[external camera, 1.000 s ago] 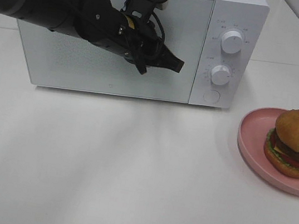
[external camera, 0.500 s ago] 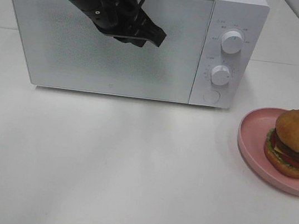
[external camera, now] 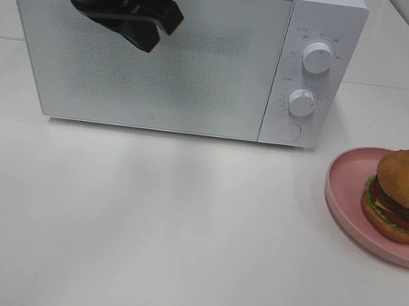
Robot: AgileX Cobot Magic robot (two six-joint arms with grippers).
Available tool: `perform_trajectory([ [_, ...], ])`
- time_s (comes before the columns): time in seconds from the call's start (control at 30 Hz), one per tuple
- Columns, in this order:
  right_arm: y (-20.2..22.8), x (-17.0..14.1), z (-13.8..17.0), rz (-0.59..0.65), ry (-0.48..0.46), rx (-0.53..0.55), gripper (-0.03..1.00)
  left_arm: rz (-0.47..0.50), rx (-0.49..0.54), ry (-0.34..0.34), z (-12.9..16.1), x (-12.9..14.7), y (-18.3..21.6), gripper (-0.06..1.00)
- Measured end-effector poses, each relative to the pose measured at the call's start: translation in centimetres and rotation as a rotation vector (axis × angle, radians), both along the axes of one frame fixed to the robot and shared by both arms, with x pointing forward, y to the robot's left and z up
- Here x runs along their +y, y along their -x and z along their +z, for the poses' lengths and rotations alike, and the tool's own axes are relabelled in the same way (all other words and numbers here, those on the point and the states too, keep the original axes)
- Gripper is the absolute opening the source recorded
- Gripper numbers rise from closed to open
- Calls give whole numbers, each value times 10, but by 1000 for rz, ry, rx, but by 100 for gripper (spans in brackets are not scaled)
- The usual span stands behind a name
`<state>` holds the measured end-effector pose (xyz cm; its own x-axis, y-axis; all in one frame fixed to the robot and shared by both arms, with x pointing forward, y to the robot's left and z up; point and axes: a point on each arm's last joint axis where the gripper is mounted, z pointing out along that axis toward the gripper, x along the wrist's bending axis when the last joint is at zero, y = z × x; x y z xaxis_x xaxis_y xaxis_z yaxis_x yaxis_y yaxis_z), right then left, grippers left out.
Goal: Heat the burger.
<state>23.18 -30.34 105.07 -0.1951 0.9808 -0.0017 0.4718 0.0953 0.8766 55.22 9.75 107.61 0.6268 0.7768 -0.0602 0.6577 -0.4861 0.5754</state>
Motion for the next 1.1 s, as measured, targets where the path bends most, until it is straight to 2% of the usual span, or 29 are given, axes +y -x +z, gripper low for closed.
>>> perform_trajectory([
  [0.07,0,0,0,0,0,0,64,53,48,-22,0,21,-6,0],
  [0.1,0,0,0,0,0,0,64,53,48,-22,0,21,-6,0],
  [0.13,0,0,0,0,0,0,64,87,96,-38,-2,35,-9,0],
  [0.17,0,0,0,0,0,0,64,87,96,-38,-2,35,-9,0],
  [0.23,0,0,0,0,0,0,64,149,176,-60,-5,59,-13,0],
  [0.27,0,0,0,0,0,0,64,149,176,-60,-5,59,-13,0],
  [0.33,0,0,0,0,0,0,64,218,240,-71,-7,82,-17,0],
  [0.37,0,0,0,0,0,0,64,218,240,-71,-7,82,-17,0],
  [0.43,0,0,0,0,0,0,64,310,282,-59,-9,104,-17,0],
  [0.47,0,0,0,0,0,0,64,310,282,-59,-9,104,-17,0],
  [0.53,0,0,0,0,0,0,64,392,305,-55,-11,127,-10,0],
  [0.67,0,0,0,0,0,0,64,440,302,-61,-9,144,8,0],
  [0.8,0,0,0,0,0,0,64,535,275,-68,-4,169,52,0],
  [0.83,0,0,0,0,0,0,64,535,275,-68,-4,169,52,0],
  [0.87,0,0,0,0,0,0,64,549,240,-78,2,175,74,0],
  [0.93,0,0,0,0,0,0,64,554,225,-81,4,177,86,0],
  [1.0,0,0,0,0,0,0,64,569,193,-78,6,182,120,0],
  [1.1,0,0,0,0,0,0,64,573,162,-65,8,183,141,0],
])
